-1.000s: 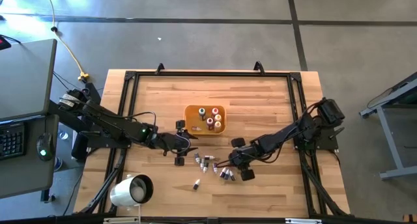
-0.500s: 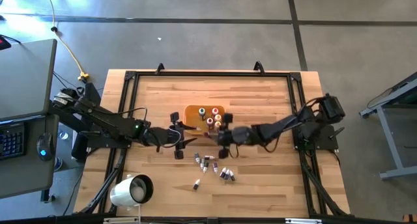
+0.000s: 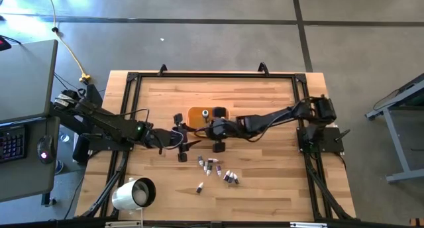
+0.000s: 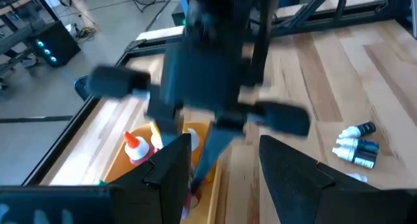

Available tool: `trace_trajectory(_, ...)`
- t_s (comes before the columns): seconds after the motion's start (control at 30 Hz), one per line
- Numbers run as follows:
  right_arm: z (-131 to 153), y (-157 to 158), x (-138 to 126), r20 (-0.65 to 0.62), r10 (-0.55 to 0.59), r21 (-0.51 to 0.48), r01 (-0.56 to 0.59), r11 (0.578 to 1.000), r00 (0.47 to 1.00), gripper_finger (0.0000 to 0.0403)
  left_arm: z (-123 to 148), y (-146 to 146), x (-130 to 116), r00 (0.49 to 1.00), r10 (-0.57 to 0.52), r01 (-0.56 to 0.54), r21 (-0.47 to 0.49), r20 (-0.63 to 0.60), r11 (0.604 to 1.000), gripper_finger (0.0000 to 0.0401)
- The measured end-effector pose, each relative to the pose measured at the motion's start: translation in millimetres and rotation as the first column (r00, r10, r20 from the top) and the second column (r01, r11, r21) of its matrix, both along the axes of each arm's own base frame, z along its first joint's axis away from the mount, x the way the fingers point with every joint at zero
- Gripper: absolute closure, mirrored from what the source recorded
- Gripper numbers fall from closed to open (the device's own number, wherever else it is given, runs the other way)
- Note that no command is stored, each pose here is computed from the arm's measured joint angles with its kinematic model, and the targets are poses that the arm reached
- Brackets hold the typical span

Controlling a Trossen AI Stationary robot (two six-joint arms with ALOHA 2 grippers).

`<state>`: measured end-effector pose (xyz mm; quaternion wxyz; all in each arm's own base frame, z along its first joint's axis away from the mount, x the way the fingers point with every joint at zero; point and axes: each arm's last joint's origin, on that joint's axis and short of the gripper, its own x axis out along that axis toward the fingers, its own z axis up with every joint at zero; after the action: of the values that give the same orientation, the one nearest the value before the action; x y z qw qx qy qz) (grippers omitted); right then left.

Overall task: Pick & Place food coloring
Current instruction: Put the small red food coloring bottle into the yellow bin, then put the small blue food coloring bottle into the yellow bin

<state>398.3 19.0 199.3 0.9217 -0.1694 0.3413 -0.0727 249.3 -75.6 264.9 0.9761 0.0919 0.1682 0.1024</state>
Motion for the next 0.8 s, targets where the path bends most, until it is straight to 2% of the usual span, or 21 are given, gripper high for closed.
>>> trace_trajectory(0.13,-19,-2,8,-0.043,-0.004,-0.020,0.003,1.000,0.999,0.0330,6,-1,1,1.000,-0.008,0.008,-0.024,0.002,1.000,0.0222)
trace_trajectory(0.3,-30,-4,11,-0.082,-0.059,-0.134,0.048,0.990,0.995,0.0315,7,-1,0,0.999,-0.012,0.010,-0.037,-0.051,0.999,0.0222)
trace_trajectory(0.57,-30,2,12,-0.081,0.011,-0.083,-0.018,0.996,0.997,0.0259,6,-1,0,0.998,-0.015,0.012,-0.036,-0.065,0.999,0.0222)
trace_trajectory(0.8,-14,36,3,-0.057,0.154,0.017,-0.154,0.988,0.986,0.0250,6,-1,0,0.998,-0.015,0.012,-0.038,-0.064,0.999,0.0222)
